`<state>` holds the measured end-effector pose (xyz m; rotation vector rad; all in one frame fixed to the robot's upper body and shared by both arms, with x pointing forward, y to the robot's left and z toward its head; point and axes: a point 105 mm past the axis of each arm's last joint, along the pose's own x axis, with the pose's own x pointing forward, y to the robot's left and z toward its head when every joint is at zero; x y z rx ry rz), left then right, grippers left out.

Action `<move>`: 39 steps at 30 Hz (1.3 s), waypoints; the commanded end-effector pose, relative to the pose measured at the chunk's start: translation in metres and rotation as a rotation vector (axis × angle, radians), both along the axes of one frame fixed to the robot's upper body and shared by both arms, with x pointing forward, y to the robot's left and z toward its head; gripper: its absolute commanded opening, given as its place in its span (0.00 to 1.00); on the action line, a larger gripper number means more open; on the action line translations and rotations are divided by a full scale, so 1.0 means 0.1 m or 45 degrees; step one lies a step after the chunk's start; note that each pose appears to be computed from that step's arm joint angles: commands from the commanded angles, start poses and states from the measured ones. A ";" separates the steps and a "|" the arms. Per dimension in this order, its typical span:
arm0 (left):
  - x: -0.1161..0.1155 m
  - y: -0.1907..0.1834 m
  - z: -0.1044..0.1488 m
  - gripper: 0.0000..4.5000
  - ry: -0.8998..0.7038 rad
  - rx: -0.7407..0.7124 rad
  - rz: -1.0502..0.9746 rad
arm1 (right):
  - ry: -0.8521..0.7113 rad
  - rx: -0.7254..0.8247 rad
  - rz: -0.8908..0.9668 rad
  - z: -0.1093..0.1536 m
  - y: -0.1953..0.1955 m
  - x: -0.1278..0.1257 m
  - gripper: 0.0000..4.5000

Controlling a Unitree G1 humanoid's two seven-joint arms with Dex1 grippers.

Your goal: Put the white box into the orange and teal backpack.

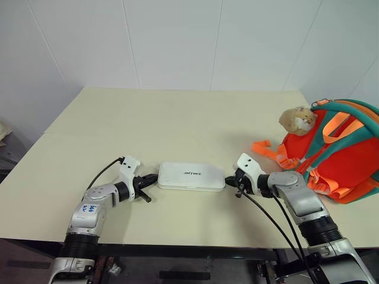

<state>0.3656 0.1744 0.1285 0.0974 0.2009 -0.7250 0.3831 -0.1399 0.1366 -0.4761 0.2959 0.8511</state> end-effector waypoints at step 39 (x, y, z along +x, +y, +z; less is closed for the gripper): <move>0.02 0.09 0.23 1.00 0.801 -0.679 -0.219 | 0.470 0.484 -0.099 0.64 0.11 -0.19 1.00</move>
